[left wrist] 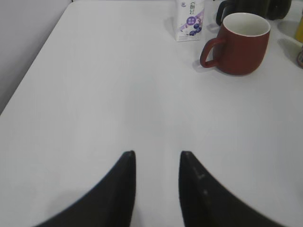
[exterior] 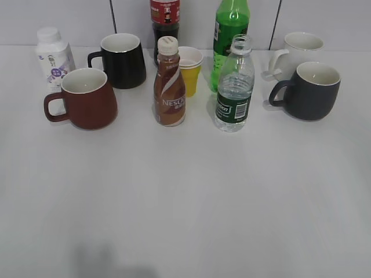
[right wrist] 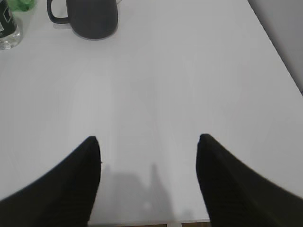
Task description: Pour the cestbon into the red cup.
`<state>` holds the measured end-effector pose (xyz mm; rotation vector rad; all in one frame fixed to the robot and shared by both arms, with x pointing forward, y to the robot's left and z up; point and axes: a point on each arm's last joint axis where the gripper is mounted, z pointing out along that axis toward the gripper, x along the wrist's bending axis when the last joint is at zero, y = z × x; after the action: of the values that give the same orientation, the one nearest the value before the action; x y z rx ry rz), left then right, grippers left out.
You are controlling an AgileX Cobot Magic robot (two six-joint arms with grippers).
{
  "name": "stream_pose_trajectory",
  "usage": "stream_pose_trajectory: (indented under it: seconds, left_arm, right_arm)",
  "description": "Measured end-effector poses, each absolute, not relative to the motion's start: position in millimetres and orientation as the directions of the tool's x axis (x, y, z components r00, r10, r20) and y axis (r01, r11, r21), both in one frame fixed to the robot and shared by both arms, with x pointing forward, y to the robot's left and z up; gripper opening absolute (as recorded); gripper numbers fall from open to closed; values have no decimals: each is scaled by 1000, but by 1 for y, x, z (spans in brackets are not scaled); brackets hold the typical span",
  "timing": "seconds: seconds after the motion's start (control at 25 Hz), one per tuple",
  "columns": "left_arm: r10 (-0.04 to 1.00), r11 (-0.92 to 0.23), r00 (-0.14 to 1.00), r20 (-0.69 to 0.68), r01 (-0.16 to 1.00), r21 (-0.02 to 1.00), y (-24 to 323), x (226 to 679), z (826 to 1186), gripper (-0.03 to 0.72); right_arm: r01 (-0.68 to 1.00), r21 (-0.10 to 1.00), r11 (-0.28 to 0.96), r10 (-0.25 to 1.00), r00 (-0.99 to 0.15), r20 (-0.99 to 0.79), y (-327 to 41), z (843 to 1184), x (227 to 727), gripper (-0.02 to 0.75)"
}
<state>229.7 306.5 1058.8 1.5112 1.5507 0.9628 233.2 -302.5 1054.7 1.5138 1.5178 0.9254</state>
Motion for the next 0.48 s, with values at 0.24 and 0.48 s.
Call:
stream_pose_trajectory:
  seconds: [0.24,0.48]
  left_arm:
    - [1000,18,-18,-12,433,901,306,230,1059,237]
    - [1000,18,-18,-12,433,901,306,230,1059,237]
  right_arm:
    - [427,904,23,999,19,-35,-302,1055,233,479]
    - [427,904,23,999,19,-35,-302,1055,233,479]
